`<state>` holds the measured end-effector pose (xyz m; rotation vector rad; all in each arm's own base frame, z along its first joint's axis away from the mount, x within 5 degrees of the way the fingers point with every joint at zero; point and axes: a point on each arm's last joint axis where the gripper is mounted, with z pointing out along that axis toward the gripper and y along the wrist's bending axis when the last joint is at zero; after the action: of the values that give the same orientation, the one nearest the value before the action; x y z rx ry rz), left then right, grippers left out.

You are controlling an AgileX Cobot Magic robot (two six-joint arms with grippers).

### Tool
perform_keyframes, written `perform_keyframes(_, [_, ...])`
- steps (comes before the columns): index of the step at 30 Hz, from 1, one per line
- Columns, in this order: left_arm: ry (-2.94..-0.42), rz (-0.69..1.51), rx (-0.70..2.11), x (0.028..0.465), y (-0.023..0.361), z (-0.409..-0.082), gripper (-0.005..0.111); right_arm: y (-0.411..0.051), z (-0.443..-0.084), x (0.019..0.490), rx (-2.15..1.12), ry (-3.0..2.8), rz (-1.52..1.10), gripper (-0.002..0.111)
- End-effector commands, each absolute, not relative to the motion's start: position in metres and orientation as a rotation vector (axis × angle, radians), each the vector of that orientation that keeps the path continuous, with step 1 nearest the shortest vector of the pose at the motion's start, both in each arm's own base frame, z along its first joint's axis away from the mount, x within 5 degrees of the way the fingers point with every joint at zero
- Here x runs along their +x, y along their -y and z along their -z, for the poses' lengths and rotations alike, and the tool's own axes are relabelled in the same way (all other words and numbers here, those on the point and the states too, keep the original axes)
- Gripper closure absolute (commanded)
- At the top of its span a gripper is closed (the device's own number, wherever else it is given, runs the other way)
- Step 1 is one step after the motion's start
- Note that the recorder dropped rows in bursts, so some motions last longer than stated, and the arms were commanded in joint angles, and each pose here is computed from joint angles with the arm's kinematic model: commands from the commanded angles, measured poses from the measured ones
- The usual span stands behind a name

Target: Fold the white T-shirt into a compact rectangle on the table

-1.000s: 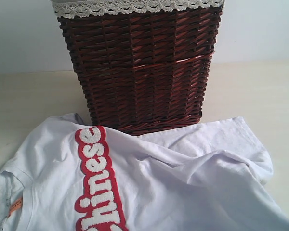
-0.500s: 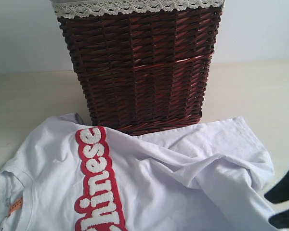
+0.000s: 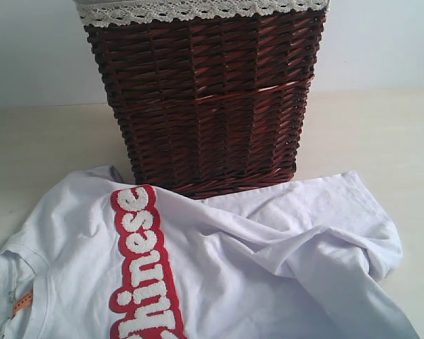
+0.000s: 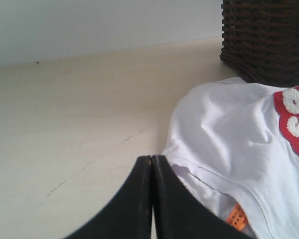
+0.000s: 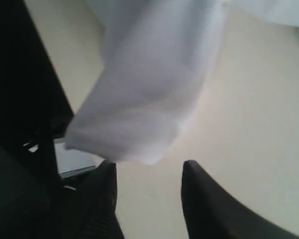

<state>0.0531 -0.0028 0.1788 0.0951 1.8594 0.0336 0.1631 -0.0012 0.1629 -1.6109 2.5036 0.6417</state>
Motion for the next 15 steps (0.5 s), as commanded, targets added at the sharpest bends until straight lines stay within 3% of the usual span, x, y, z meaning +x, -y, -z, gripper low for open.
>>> perform_keyframes(1, [-1.841, -0.028, 0.094, 0.053, 0.003, -0.181, 0.107, -0.002, -0.163, 0.156, -1.725, -2.412, -0.795, 0.066])
perform_keyframes(7, [-1.841, -0.028, 0.094, 0.053, 0.003, -0.181, 0.107, 0.000, -0.160, 0.166, -1.673, -2.405, -0.651, 0.061])
perform_keyframes(12, [-1.841, -0.028, 0.094, 0.053, 0.003, -0.181, 0.107, -0.003, -0.146, 0.175, -1.554, -2.447, -0.755, 0.063])
perform_keyframes(14, [-1.841, -0.028, 0.094, 0.053, 0.003, -0.181, 0.107, -0.004, -0.143, 0.179, -1.528, -2.428, -0.760, 0.080])
perform_keyframes(15, [-1.841, -0.028, 0.094, 0.053, 0.003, -0.181, 0.107, -0.004, -0.143, 0.179, -1.553, -2.404, -0.747, 0.099])
